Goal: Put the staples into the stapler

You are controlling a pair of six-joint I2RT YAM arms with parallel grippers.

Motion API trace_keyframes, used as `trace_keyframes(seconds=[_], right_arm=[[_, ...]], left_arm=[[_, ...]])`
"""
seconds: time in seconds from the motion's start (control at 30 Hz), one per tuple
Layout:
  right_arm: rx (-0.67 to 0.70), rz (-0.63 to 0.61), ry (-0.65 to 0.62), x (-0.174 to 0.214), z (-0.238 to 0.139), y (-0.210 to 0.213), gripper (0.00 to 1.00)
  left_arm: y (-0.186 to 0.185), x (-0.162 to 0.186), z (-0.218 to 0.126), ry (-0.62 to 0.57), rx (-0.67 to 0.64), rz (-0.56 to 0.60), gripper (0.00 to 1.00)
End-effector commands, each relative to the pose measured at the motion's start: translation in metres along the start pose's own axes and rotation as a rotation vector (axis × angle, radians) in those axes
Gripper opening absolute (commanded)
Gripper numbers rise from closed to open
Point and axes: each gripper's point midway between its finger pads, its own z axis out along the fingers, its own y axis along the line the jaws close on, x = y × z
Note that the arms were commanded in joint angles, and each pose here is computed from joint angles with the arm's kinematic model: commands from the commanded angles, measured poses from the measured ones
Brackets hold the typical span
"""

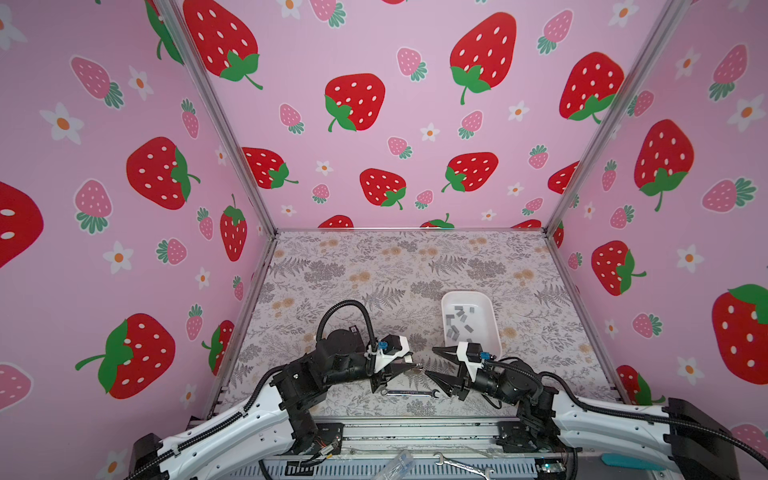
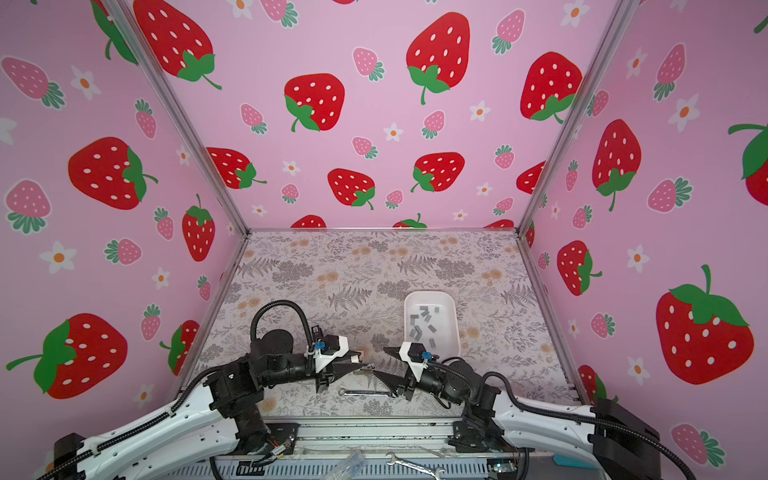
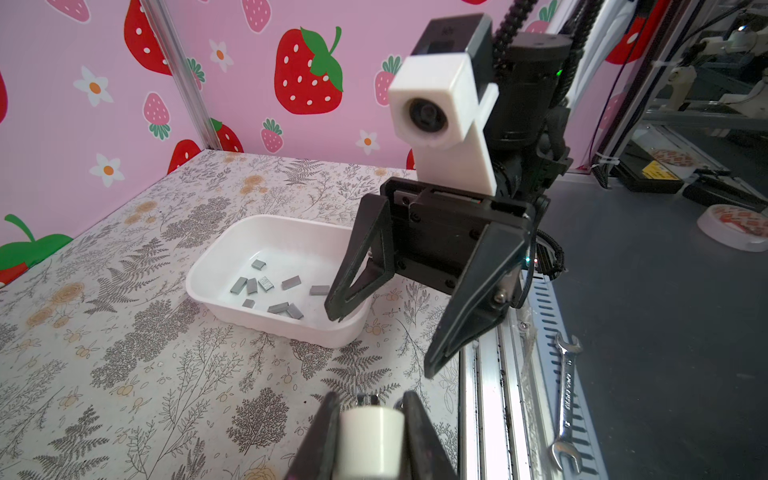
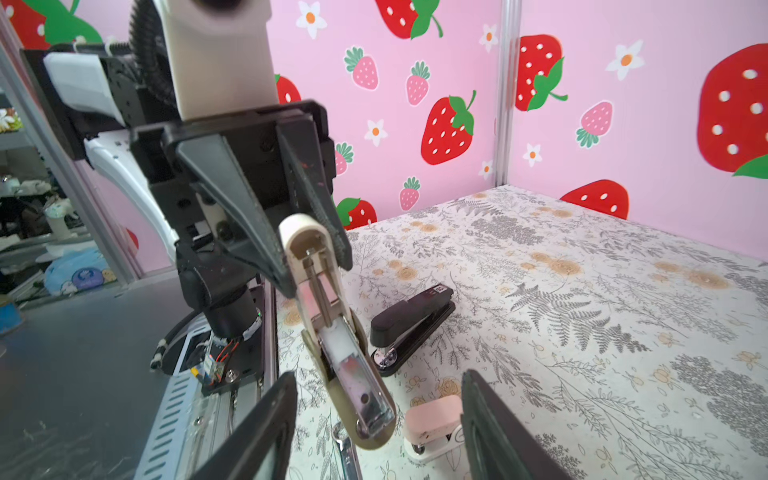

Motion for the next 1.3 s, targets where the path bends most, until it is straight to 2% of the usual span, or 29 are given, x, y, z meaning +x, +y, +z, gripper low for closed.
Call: trace_keyframes(seconds=[0.0, 0.17, 0.4, 0.53, 0.7, 0.8, 0.9, 0.97, 1.1, 1.27], right_arm=[[-0.106, -0.074, -0.020, -0.014, 0.009, 0.019, 0.65], [-0.127, -0.095, 0.034, -0.003, 0.024, 0.019, 0.67], [-0.232, -0.083, 0.052, -0.003, 0.039, 0.035, 0.60], [-0.242, -0.081, 0.056, -0.002, 0.043, 0.036, 0.54], [-0.272, -0.083, 0.060, 0.000, 0.043, 0.041, 0.52], [-0.278, -0.081, 0.059, 0.000, 0.042, 0.042, 0.42], [-0.280, -0.084, 0.051, -0.002, 0.040, 0.043, 0.36], [-0.290, -0.085, 0.048, -0.002, 0.040, 0.044, 0.36], [-0.310, -0.081, 0.060, 0.001, 0.041, 0.047, 0.42], [-0.324, -0.077, 0.067, 0.003, 0.044, 0.048, 0.40]], left_arm=[[-0.008, -0.023, -0.008, -0.053, 0.041, 0.047, 0.00], [-0.010, -0.019, -0.007, -0.044, 0.050, 0.042, 0.00], [-0.014, -0.022, -0.006, -0.057, 0.082, 0.060, 0.00], [-0.017, -0.021, -0.006, -0.058, 0.096, 0.064, 0.00], [-0.021, -0.020, -0.004, -0.061, 0.121, 0.076, 0.00], [-0.022, -0.021, -0.004, -0.067, 0.130, 0.084, 0.00], [-0.025, -0.022, -0.005, -0.074, 0.143, 0.094, 0.00], [-0.025, -0.024, -0.006, -0.081, 0.143, 0.100, 0.00], [-0.026, -0.028, -0.007, -0.097, 0.148, 0.108, 0.00], [-0.028, -0.030, -0.008, -0.109, 0.158, 0.115, 0.00]])
